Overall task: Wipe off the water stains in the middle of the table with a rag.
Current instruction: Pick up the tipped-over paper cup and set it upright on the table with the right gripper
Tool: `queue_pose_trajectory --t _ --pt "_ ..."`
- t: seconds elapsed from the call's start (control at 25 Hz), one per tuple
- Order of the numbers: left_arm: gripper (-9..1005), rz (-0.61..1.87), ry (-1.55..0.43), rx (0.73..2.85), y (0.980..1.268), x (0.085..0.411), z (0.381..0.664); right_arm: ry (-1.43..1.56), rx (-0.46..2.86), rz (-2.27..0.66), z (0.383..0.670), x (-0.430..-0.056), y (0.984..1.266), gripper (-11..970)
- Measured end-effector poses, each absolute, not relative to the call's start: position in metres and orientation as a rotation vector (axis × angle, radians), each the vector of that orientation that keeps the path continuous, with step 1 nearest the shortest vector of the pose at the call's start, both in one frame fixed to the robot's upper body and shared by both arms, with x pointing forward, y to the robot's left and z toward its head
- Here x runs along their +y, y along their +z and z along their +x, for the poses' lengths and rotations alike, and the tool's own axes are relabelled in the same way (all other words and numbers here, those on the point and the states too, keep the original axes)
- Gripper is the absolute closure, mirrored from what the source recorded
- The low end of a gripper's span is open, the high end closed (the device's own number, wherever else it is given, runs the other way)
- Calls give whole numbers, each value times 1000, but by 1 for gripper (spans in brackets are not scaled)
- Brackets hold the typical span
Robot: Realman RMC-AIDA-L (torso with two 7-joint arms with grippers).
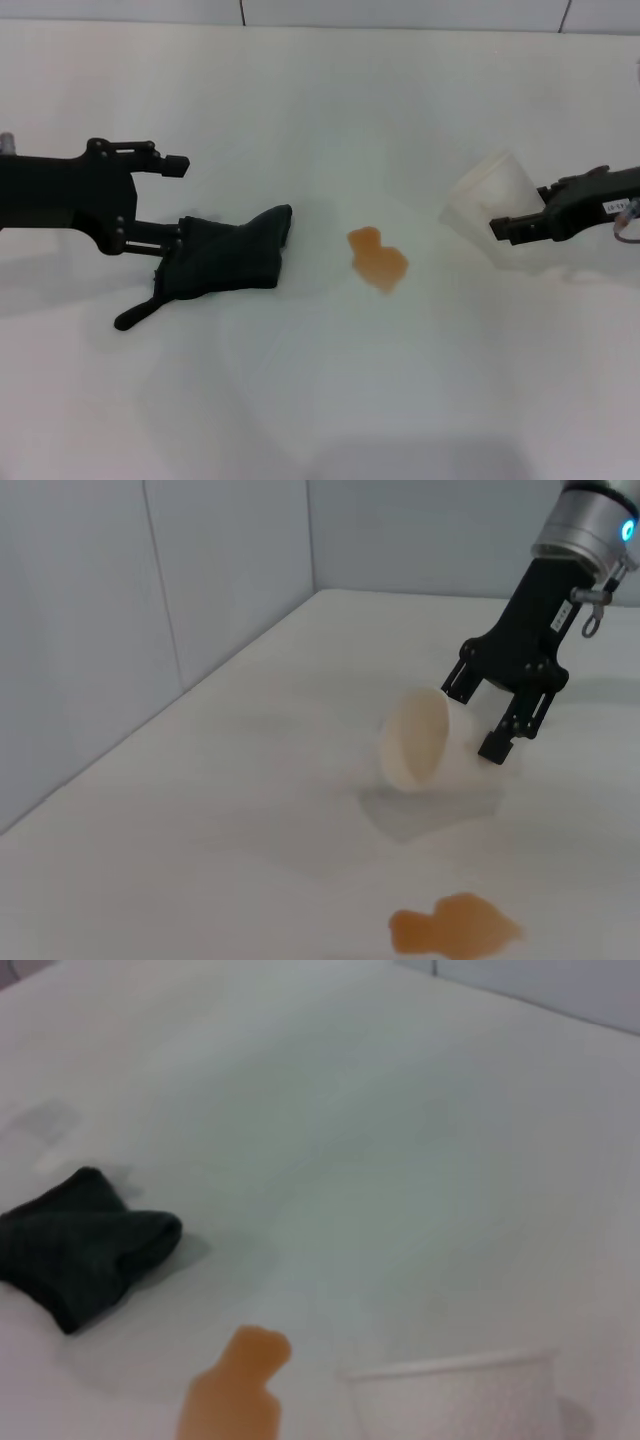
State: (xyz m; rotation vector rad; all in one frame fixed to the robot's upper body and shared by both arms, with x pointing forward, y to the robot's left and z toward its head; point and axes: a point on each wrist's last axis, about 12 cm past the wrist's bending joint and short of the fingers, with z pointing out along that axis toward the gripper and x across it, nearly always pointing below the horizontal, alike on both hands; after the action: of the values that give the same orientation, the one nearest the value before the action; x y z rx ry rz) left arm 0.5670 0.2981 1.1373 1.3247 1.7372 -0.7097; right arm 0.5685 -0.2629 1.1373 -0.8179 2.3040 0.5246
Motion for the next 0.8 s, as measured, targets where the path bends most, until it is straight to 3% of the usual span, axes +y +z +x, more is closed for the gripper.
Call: queue_pose_trajectory --t 0.8 --pt "164 1322 -716 1737 1129 297 567 684 2069 -659 571 -298 1119 235"
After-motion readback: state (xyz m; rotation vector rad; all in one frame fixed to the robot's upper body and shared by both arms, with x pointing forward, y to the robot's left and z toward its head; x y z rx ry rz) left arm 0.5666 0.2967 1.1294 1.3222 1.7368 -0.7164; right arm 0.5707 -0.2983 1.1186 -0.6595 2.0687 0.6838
